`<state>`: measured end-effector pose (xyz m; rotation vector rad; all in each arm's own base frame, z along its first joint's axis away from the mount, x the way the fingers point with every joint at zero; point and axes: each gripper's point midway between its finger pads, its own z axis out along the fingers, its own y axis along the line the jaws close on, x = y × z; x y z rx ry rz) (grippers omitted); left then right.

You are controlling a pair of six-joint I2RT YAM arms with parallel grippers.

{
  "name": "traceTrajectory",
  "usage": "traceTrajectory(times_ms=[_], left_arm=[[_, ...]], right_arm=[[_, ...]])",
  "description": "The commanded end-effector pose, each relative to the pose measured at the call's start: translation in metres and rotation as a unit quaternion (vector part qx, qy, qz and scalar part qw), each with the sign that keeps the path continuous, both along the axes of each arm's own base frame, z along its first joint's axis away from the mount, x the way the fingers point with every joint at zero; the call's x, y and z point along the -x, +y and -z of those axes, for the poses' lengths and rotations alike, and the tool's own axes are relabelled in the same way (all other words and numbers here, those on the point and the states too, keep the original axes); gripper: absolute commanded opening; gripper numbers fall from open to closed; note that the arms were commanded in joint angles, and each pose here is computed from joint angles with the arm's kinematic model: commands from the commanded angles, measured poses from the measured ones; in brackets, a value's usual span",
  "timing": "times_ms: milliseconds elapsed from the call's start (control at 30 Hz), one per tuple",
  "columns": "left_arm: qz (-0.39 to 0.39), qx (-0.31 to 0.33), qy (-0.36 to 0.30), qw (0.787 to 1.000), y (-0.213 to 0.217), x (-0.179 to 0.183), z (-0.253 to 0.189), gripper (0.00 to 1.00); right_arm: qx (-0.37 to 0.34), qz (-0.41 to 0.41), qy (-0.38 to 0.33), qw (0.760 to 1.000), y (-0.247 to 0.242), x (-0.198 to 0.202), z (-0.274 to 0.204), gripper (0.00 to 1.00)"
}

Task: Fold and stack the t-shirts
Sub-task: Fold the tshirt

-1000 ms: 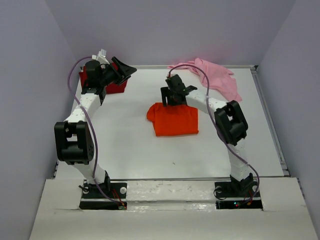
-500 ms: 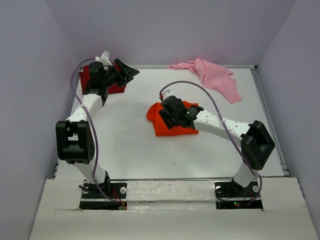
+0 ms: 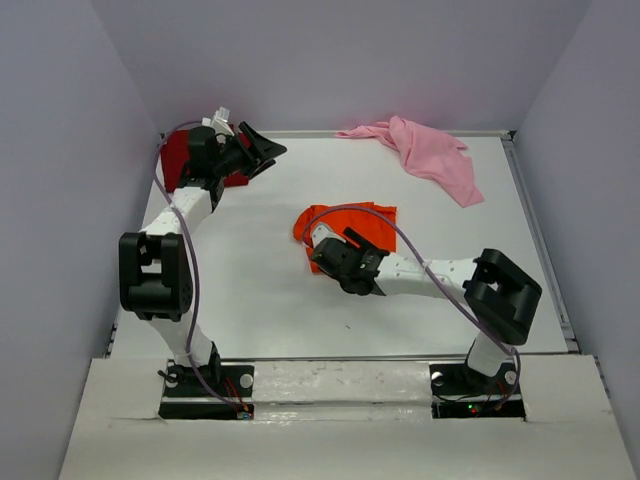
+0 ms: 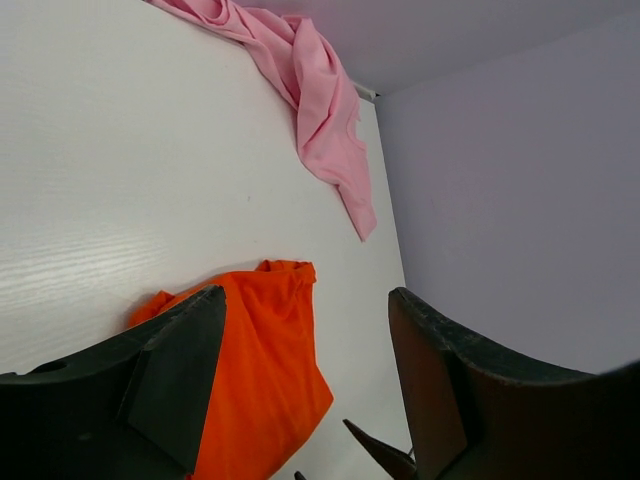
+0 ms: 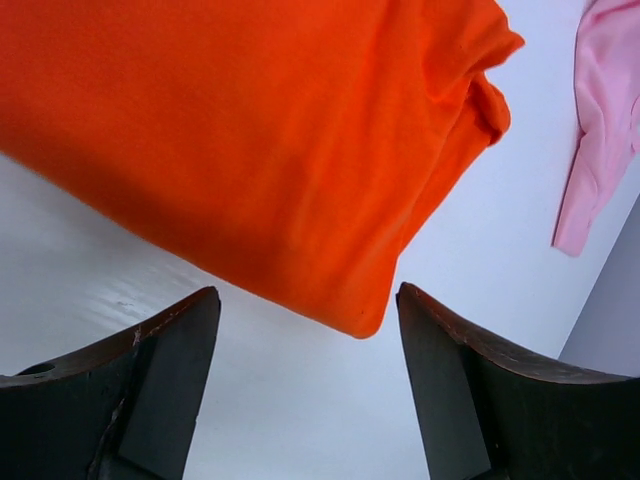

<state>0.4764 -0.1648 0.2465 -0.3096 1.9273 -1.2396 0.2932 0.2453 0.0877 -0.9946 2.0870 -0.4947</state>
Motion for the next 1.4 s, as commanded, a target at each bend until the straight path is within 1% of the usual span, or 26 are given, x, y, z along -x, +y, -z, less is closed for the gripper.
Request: traceTrajectory(times_ms=[0,67,100,200,367,467,533,567,600,667,700,733,767,833,867,900,933,1033,1067,1100,1167,1200,1367], left_arm=[[0.022,0.016,-0.01,1.0,-0.005,0.004,-0.004,0.75],[0.025,0.017,-0.005,1.0,-0.007,0.004,0.0,0.75],[0.026,0.018,-0.006,0.999,-0.007,0.004,0.0,0.75],[0.024,0.017,-0.004,1.0,-0.006,0.003,0.002,0.75],[0.026,0.017,0.004,1.0,-0.006,0.0,0.01,0.75],[0.028,0.017,0.005,0.999,-0.007,0.001,0.011,0.75],[0.029,0.018,0.003,0.999,-0.007,0.001,0.008,0.75],[0.028,0.018,0.002,0.999,-0.007,0.001,0.008,0.75],[0.028,0.018,0.001,0.999,-0.007,0.002,0.007,0.75],[0.026,0.017,0.0,1.0,-0.007,0.002,0.006,0.75],[0.029,0.016,0.002,0.999,-0.01,0.005,0.007,0.75],[0.023,0.012,-0.002,1.0,-0.01,0.004,0.005,0.75],[0.021,0.005,-0.001,1.0,-0.013,0.005,0.006,0.75],[0.028,-0.032,0.003,0.999,-0.029,0.011,0.015,0.75],[0.025,-0.049,0.015,0.998,-0.032,0.013,0.024,0.75],[0.015,-0.061,0.035,0.997,-0.032,0.019,0.042,0.75],[0.016,-0.05,0.038,0.998,-0.041,0.029,0.042,0.75],[0.017,-0.019,0.033,0.999,-0.048,0.055,0.05,0.75],[0.004,-0.021,0.038,0.999,-0.045,0.057,0.056,0.75],[-0.01,-0.031,0.042,0.999,-0.042,0.067,0.067,0.76],[-0.018,-0.04,0.045,0.998,-0.04,0.078,0.079,0.76],[-0.018,-0.046,0.058,0.997,-0.039,0.089,0.093,0.77],[-0.037,-0.047,0.07,0.996,-0.029,0.11,0.108,0.78]], right_arm=[[-0.024,-0.049,-0.035,0.998,0.035,-0.004,-0.003,0.79],[-0.034,-0.063,-0.033,0.997,0.047,0.0,0.003,0.82],[-0.04,-0.072,-0.018,0.996,0.054,0.002,0.013,0.88],[-0.036,-0.076,-0.004,0.996,0.063,0.005,0.031,0.89],[-0.013,-0.085,0.015,0.996,0.07,0.003,0.058,0.89],[0.002,-0.089,0.015,0.996,0.073,0.0,0.07,0.86],[0.008,-0.086,0.011,0.996,0.075,-0.003,0.072,0.75],[0.013,-0.085,0.012,0.996,0.074,-0.004,0.075,0.52],[0.013,-0.085,0.012,0.996,0.075,-0.004,0.075,0.4],[0.005,-0.084,0.012,0.996,0.077,-0.004,0.073,0.22],[0.001,-0.083,0.01,0.996,0.078,-0.005,0.07,0.07],[-0.003,-0.076,0.008,0.997,0.076,-0.008,0.067,0.01],[-0.006,-0.072,0.007,0.997,0.073,-0.011,0.065,0.0],[-0.019,-0.066,0.002,0.998,0.072,-0.014,0.055,0.0],[-0.025,-0.067,0.002,0.997,0.072,-0.013,0.051,0.0],[-0.028,-0.063,0.003,0.998,0.068,-0.015,0.049,0.0],[-0.042,-0.06,-0.002,0.997,0.066,-0.018,0.038,0.0],[-0.072,-0.057,-0.005,0.996,0.064,-0.022,0.02,0.0],[-0.079,-0.059,-0.006,0.995,0.066,-0.022,0.016,0.0],[-0.085,-0.055,-0.012,0.995,0.063,-0.027,0.008,0.0],[-0.09,-0.053,-0.016,0.994,0.062,-0.03,0.002,0.0],[-0.093,-0.053,-0.017,0.994,0.062,-0.03,0.0,0.0],[-0.105,-0.056,-0.021,0.993,0.069,-0.033,-0.008,0.0]])
